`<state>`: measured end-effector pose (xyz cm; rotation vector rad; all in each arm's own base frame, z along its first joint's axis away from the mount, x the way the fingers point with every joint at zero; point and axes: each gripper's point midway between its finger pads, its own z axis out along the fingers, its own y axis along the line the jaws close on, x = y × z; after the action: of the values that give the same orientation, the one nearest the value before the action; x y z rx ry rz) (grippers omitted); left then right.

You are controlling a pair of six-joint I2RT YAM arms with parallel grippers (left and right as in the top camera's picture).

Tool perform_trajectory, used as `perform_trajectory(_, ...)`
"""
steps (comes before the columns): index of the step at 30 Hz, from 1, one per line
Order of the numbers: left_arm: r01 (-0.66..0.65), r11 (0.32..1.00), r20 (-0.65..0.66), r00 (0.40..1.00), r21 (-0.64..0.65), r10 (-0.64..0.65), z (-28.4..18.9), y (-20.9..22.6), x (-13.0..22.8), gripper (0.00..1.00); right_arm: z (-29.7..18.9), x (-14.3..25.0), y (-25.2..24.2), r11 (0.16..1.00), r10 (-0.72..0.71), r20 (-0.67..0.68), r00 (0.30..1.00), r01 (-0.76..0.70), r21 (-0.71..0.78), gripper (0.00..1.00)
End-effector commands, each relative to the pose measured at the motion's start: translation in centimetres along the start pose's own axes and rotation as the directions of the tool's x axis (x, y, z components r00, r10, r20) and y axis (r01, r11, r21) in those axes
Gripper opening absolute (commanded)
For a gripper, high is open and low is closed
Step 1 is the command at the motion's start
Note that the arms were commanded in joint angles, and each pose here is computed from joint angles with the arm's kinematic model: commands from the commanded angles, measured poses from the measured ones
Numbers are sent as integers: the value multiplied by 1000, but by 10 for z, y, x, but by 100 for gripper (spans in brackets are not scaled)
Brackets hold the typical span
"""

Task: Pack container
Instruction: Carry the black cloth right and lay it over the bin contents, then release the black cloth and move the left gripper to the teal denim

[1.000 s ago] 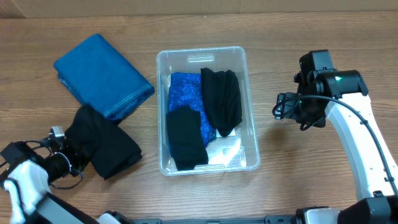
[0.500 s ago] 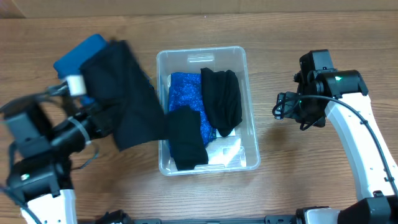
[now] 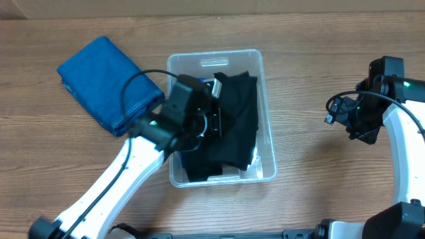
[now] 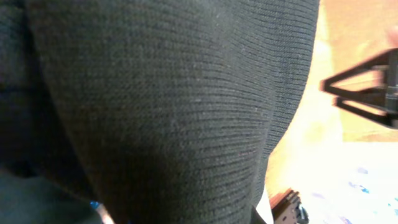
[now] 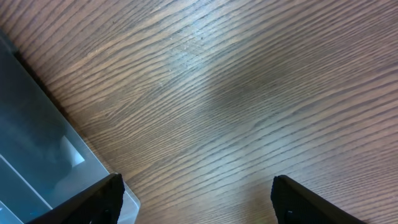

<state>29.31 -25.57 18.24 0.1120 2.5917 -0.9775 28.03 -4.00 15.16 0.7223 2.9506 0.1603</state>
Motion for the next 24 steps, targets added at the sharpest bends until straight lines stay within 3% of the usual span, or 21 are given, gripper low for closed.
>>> perform_trajectory(1, 179, 981, 12, 984, -71, -178, 28, 7, -3, 4, -1, -1, 2, 1000, 0, 6, 1000, 0, -12, 80)
perform_trajectory(7, 321, 932, 35, 947, -168, -319, 58, 21, 8, 4, -1, -2, 2, 1000, 0, 7, 1000, 0, -13, 80)
perform_trajectory(14, 293, 927, -27, 951, -235, -308, 85, 33, 30, 4, -1, -1, 2, 1000, 1, 6, 1000, 0, -13, 80)
perform_trajectory(16, 223, 949, -64, 968, -223, -242, 87, 31, 33, 7, -1, -2, 2, 1000, 0, 7, 1000, 0, -13, 80)
perform_trajectory(19, 160, 965, -93, 979, -206, -182, 82, 30, 34, 57, -1, -2, 2, 1000, 0, 8, 1000, 0, -13, 80)
perform_trajectory(21, 132, 952, -51, 987, -277, -152, 69, 43, 27, 70, -1, -2, 2, 1000, 0, 10, 1000, 0, -13, 80)
perform_trajectory(24, 35, 923, 44, 999, -382, -20, 28, 54, 3, 73, -1, -4, 3, 1000, -1, 17, 1000, 1, -16, 80)
